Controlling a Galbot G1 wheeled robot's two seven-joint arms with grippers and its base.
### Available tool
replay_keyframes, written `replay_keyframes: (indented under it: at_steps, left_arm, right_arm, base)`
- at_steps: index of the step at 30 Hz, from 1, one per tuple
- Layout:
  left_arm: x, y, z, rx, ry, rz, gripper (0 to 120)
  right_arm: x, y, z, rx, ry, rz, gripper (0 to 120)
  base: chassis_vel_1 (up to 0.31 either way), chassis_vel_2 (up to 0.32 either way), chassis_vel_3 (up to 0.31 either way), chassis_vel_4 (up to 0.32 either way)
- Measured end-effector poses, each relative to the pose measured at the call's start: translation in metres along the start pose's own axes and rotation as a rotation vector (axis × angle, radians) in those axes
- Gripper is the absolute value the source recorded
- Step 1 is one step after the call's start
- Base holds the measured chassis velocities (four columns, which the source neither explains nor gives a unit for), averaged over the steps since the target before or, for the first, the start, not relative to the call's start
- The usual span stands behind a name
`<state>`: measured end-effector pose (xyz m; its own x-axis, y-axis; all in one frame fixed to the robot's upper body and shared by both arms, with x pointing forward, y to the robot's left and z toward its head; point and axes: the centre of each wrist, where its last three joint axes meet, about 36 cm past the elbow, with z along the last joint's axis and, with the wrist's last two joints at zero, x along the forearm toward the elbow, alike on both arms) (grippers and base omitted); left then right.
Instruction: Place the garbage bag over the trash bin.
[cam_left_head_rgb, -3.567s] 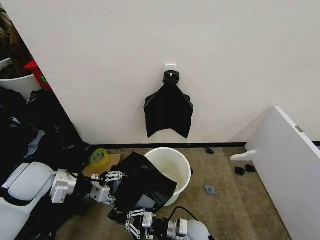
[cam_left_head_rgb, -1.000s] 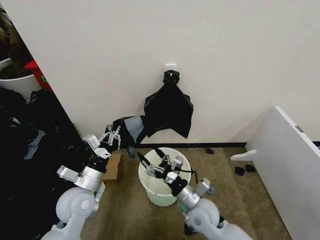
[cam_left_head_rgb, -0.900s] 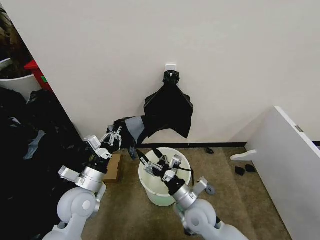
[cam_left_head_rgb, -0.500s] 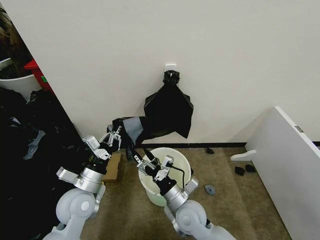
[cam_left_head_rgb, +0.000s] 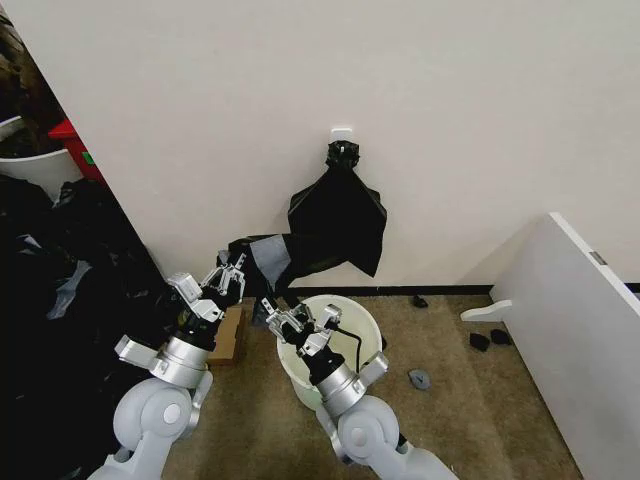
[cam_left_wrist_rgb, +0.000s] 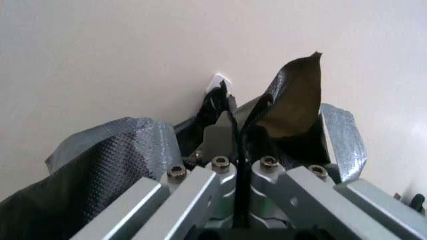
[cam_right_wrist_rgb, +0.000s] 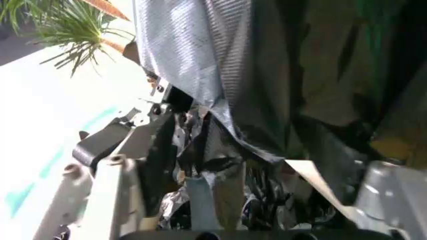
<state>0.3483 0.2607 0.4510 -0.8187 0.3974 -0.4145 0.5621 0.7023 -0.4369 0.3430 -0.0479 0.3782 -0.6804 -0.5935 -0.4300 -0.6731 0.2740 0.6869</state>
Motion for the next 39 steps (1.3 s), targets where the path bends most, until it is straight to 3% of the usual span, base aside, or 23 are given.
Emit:
replay_keyframes:
  at_steps: [4, 12, 17, 18, 21, 29, 36, 39]
  left_arm:
    - [-0.001, 0.000, 0.000, -0.001, 0.000, 0.003, 0]
    - [-0.001, 0.001, 0.000, -0.003, 0.000, 0.001, 0]
    - [0.000, 0.001, -0.001, -0.004, -0.002, 0.000, 0]
    - [0.000, 0.001, -0.001, -0.004, -0.002, 0.000, 0]
    - [0.000, 0.002, -0.007, -0.015, -0.015, -0.006, 0]
    - [0.001, 0.010, -0.028, -0.056, -0.044, -0.034, 0]
    - [0.000, 0.020, -0.044, -0.110, -0.052, -0.072, 0]
    - [0.000, 0.023, -0.050, -0.129, -0.055, -0.093, 0]
  right_arm:
    - [0.001, 0.000, 0.001, 0.007, -0.008, 0.004, 46]
    - [0.004, -0.001, 0.001, 0.026, -0.012, 0.009, 22]
    - [0.011, -0.009, 0.000, 0.149, 0.042, 0.018, 1]
    - [0.011, -0.009, 0.000, 0.149, 0.042, 0.018, 1]
    - [0.026, -0.021, -0.003, 0.327, 0.114, 0.049, 0]
    - [0.053, -0.047, -0.024, 0.545, 0.164, 0.086, 0]
    - [0.084, -0.072, -0.046, 0.707, 0.221, -0.053, 0]
    - [0.098, -0.084, -0.056, 0.741, 0.267, -0.188, 0]
  base:
    - [0.000, 0.000, 0.000, 0.000]
    - [0.000, 0.000, 0.000, 0.000]
    - [0.000, 0.000, 0.000, 0.000]
    - [0.000, 0.000, 0.000, 0.000]
    - [0.000, 0.000, 0.000, 0.000]
    - [0.000, 0.000, 0.000, 0.000]
    - [0.000, 0.000, 0.000, 0.000]
    - [0.000, 0.000, 0.000, 0.000]
